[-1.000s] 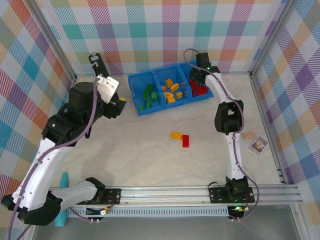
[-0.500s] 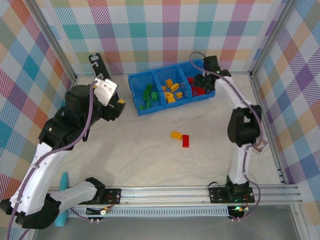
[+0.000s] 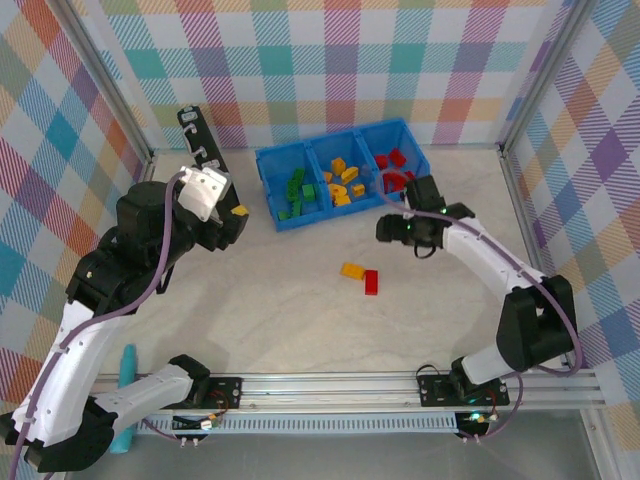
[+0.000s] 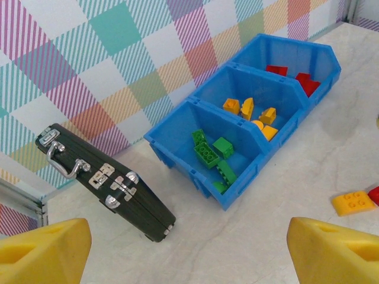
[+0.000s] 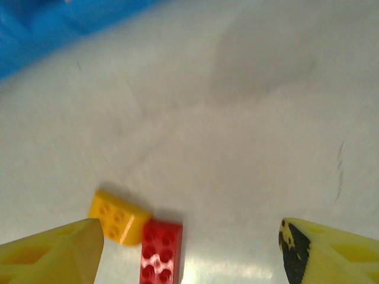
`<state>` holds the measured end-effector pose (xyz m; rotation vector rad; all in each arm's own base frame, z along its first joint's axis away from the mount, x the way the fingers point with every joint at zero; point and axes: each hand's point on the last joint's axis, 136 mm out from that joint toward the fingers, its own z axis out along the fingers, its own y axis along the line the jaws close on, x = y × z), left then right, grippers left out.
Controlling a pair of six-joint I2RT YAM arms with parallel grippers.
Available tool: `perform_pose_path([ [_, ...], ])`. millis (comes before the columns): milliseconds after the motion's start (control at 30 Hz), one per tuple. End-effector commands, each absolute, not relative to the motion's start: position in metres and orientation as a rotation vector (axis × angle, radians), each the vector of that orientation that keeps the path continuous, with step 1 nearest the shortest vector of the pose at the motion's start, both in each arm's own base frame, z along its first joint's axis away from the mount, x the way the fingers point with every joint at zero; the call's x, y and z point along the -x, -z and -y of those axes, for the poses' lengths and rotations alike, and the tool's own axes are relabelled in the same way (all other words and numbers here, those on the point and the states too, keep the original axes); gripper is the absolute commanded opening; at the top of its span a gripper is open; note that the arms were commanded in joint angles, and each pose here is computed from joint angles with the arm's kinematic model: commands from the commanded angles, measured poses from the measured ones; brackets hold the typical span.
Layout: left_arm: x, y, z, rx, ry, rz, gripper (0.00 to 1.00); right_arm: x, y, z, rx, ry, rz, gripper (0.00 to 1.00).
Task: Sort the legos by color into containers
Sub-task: Pick up the lego from the center of the table.
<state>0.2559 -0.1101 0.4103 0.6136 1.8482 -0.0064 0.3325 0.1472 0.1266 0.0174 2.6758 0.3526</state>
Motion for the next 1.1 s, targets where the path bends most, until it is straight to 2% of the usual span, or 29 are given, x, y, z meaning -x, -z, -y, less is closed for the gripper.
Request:
perform_pose_path([
  [0,-0.256,-0.415,0.113,-0.592,0.046,-1.831,0.86,-0.310,-0.122,-0.171,-0.047,-0.475,-2.685,0.80],
  [367,-0.263,-0.414,0.119,-0.595,0.069,-1.845,0.86,-0.274,-0.061,-0.197,0.113,-0.405,-2.826,0.82],
  [633,-0.268,-0.417,0.122,-0.552,0.099,-1.851,0.85,-0.269,-0.039,-0.193,0.217,-0.325,-2.890,0.75],
  [867,-0.277,-0.415,0.131,-0.547,0.132,-1.878,0.85,-0.271,-0.020,-0.190,0.228,-0.255,-2.940,0.61],
  [1067,-0.288,-0.409,0.142,-0.501,0.199,-1.925,0.84,-0.272,-0.015,-0.181,0.224,-0.160,-2.974,0.35],
])
